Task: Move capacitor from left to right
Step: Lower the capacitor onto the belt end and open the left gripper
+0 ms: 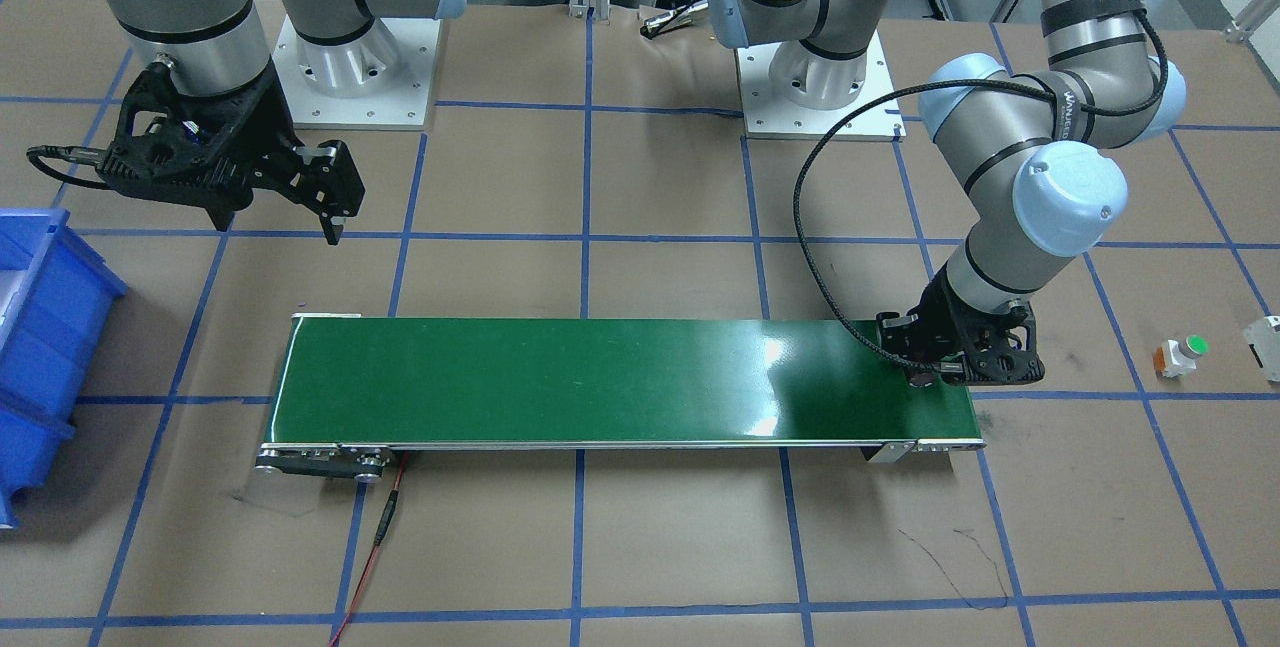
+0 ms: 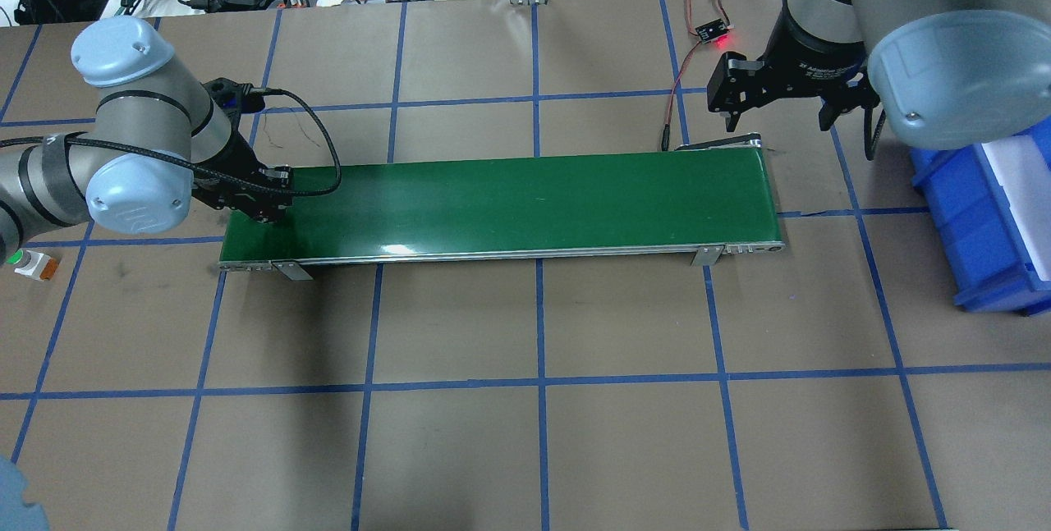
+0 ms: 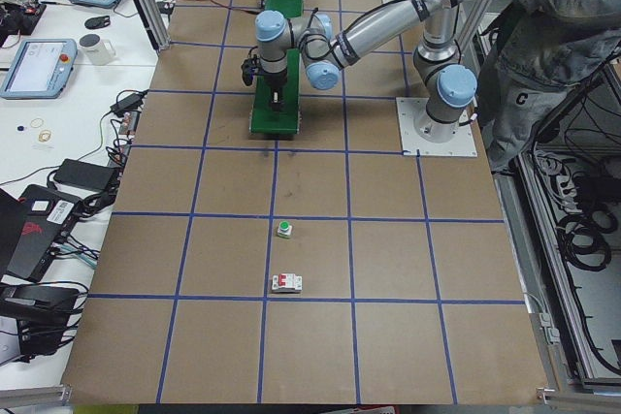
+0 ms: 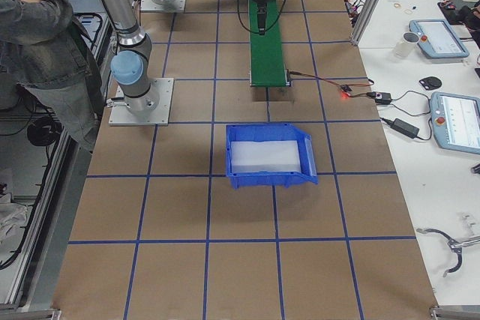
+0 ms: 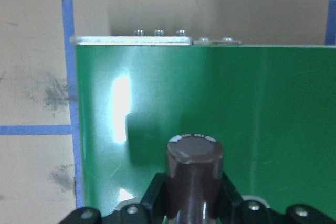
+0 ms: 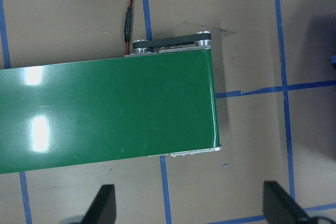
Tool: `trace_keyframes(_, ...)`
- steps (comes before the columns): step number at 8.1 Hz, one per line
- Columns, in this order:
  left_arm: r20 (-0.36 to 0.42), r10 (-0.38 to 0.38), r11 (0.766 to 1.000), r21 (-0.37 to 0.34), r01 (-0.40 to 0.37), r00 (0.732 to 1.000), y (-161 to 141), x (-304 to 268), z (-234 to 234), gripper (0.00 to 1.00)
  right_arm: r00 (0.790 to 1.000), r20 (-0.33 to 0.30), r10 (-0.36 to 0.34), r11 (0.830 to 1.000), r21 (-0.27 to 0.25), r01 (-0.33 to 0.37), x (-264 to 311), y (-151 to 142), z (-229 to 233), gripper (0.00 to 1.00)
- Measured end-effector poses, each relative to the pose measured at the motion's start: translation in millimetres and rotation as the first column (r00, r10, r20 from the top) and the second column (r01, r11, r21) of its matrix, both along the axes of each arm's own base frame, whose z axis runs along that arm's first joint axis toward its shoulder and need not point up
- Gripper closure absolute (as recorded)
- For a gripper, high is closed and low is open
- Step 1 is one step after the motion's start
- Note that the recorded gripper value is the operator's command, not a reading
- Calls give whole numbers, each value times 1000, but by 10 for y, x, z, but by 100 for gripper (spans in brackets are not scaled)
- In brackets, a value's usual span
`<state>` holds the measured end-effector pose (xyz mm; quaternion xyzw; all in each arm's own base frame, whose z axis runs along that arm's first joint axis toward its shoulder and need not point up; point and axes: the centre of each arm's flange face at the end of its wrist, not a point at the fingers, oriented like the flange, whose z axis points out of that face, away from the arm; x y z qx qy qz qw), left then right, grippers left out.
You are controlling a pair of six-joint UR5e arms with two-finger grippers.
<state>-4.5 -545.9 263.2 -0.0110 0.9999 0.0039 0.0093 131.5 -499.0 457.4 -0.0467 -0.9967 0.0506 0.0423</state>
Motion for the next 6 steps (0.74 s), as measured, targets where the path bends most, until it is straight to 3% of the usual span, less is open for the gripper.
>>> trace_keyframes(2, 17, -9, 999, 34, 9, 1000, 25, 16, -35, 100, 1000, 0, 0, 1000, -1, 0, 0, 2, 4, 0)
trace_keyframes(4, -6, -24, 990, 138, 25, 1000, 148, -13, -66, 100, 1000, 0, 0, 1000, -1, 0, 0, 4, 6, 0)
trace_keyframes(6, -17, -27, 983, 182, 30, 999, 195, -23, -104, 92, 1000, 0, 0, 1000, -1, 0, 0, 4, 6, 0)
